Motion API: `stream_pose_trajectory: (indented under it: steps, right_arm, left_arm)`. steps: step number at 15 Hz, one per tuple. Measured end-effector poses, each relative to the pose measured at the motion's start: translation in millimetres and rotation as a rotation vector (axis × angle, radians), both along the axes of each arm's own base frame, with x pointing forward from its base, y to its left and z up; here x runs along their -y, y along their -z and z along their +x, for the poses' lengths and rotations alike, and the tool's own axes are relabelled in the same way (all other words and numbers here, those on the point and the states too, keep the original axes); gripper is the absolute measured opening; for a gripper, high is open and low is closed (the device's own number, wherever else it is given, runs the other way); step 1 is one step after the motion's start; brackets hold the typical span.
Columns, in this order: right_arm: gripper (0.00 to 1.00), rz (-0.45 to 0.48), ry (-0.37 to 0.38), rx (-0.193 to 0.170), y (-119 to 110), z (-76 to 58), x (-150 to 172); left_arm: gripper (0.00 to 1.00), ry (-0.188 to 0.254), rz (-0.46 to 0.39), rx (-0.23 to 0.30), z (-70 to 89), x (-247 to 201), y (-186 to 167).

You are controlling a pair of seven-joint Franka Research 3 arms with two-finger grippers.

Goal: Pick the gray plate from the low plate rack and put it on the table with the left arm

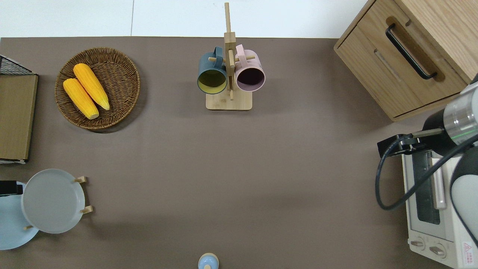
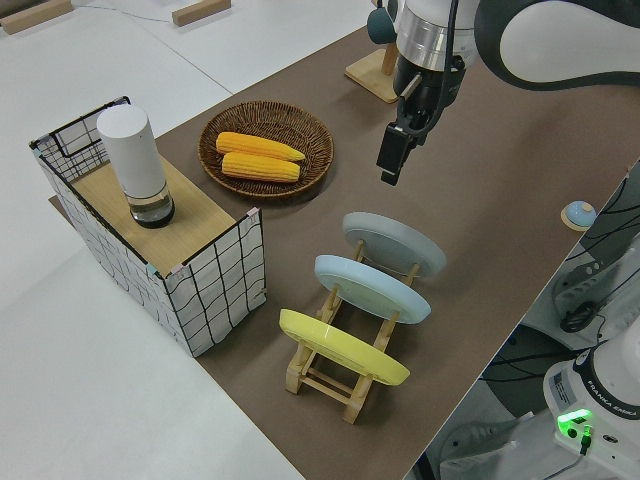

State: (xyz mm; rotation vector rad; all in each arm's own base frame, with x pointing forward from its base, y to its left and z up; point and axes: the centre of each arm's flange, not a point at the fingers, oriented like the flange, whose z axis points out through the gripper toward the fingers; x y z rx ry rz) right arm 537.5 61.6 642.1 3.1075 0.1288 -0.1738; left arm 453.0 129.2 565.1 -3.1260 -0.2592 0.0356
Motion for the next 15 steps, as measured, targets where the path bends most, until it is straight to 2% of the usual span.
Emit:
stream_pose_trajectory:
  steps: [5,15]
  right_arm:
    - [0.99,0.0,0.0,0.0,0.0,0.0,0.0]
    - [0.99,0.0,0.0,0.0,0.0,0.0,0.0]
  left_arm:
    - [1.0,-0.022,0.037,0.015,-1.2,-16.8,16.3]
    - [1.0,-0.001,0.079,0.009,-3.9,-15.2,89.2]
